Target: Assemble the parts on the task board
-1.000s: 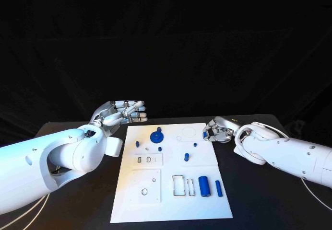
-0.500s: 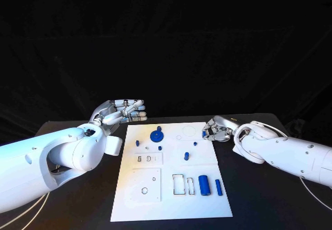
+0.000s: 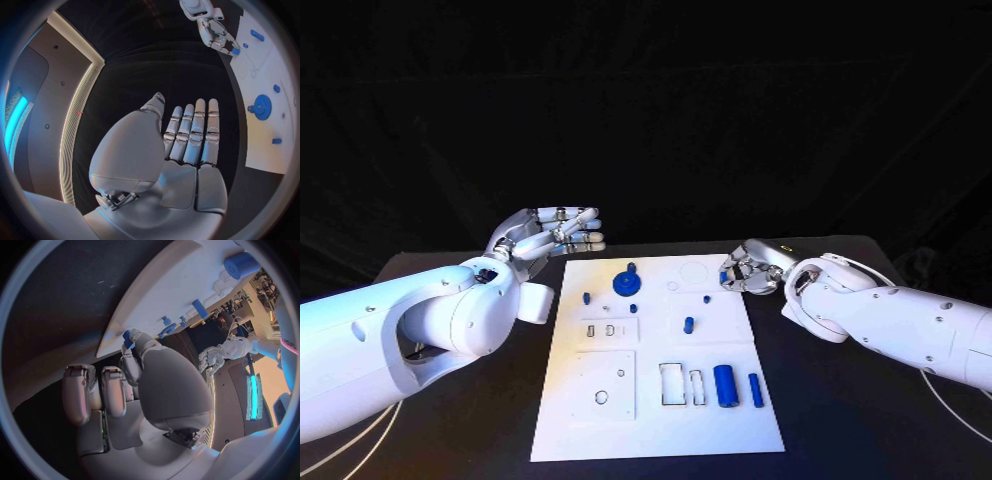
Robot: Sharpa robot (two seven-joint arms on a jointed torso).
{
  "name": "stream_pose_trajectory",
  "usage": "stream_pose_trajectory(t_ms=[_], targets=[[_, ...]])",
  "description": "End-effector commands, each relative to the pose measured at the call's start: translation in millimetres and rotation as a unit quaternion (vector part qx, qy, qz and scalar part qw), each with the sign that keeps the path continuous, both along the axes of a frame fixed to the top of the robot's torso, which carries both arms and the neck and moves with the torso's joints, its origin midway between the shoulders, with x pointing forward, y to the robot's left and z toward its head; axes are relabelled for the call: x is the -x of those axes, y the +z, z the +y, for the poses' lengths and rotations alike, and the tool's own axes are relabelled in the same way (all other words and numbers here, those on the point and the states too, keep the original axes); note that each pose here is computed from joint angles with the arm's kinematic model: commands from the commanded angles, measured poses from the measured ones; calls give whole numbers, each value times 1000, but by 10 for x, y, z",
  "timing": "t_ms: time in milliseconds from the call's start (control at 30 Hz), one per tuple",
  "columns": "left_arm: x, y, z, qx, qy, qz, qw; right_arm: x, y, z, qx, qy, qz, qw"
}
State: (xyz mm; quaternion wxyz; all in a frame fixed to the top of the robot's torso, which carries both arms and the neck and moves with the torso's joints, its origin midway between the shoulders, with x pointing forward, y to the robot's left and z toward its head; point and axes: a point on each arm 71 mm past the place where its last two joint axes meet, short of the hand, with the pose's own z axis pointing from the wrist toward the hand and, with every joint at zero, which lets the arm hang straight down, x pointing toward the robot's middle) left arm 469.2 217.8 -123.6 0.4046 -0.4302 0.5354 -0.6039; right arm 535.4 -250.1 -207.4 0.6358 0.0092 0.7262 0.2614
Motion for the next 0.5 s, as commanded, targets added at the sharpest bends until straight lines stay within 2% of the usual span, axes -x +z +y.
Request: stream_pose_trajectory(t_ms=[33,267,500], targets=[[1,8,-12,2,-7,-3,1000,20,31,13,-30,-26,-1,999],[-10,4,-5,2,-6,-3,1000,80,167,159,-55,-30,1,998],[-18,-1,-7,2,-5,-2,1000,193,245,477,-46,4,15,999]])
